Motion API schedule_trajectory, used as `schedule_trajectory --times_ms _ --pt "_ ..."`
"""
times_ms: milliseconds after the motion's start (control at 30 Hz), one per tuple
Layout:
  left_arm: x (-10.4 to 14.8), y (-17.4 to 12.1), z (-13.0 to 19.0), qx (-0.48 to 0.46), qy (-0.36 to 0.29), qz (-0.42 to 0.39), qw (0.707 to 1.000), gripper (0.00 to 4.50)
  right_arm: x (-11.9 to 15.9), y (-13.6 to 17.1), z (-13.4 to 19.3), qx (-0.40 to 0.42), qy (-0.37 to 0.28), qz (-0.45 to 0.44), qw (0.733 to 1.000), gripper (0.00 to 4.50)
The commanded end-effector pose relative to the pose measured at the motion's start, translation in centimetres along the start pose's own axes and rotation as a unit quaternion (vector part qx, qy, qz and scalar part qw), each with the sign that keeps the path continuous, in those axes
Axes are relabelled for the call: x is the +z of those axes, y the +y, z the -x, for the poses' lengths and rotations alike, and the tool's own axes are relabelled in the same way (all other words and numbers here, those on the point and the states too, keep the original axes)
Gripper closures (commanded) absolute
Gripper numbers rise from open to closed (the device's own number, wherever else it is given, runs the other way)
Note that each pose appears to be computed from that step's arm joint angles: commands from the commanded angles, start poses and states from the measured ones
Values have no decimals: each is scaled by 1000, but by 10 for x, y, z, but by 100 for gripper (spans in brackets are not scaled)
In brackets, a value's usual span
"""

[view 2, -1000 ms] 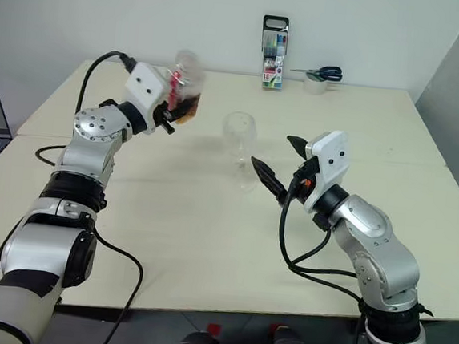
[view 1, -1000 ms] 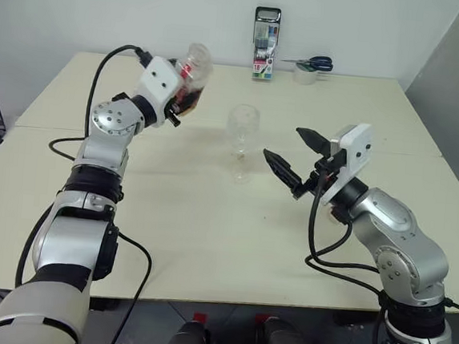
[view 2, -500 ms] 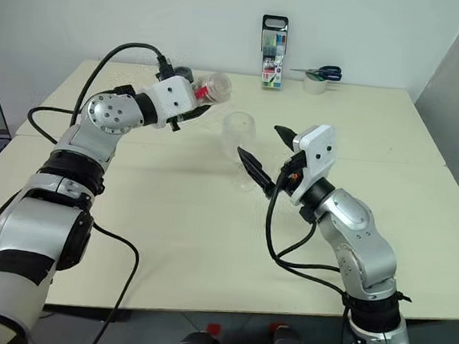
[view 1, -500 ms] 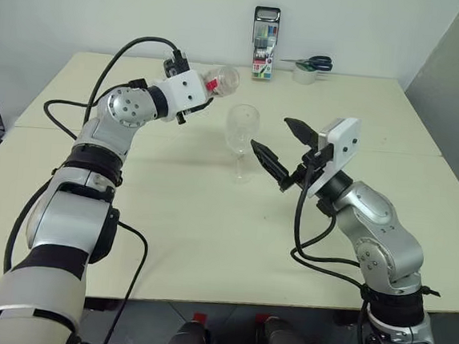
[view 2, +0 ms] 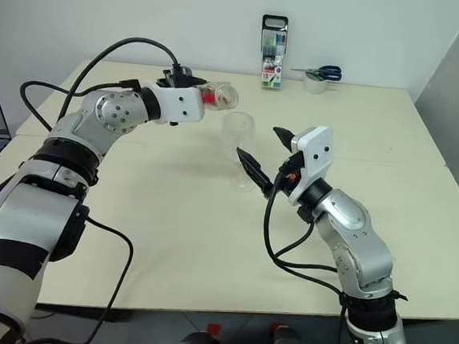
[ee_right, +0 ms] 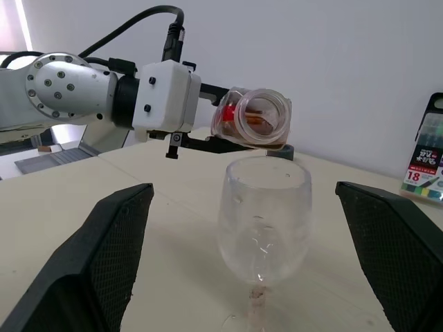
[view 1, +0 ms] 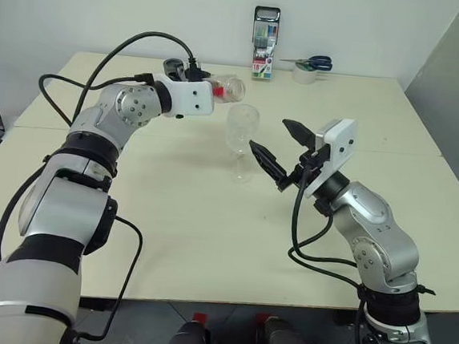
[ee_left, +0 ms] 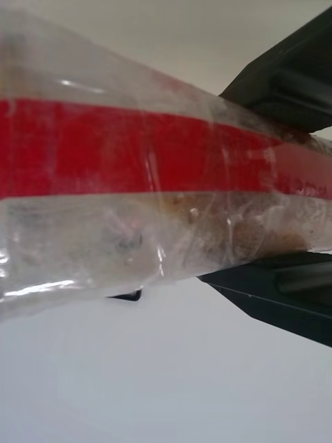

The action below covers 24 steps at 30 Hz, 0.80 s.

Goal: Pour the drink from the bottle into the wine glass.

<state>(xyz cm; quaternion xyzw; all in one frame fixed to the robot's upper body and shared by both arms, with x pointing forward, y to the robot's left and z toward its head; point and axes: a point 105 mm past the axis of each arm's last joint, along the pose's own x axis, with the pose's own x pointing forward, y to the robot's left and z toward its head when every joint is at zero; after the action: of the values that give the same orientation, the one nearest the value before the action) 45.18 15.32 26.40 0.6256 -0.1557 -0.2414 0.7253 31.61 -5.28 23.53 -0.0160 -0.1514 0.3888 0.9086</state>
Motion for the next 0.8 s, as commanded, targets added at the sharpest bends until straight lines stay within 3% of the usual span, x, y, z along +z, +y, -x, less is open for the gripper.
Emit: schedule_trajectory --times_ms 33,800 --pt "8 32 5 39 -10 -34 999 282 15 2 2 4 -26 20 999 0" --pt "6 38 5 35 5 -112 993 282 16 1 1 1 -33 18 999 0"
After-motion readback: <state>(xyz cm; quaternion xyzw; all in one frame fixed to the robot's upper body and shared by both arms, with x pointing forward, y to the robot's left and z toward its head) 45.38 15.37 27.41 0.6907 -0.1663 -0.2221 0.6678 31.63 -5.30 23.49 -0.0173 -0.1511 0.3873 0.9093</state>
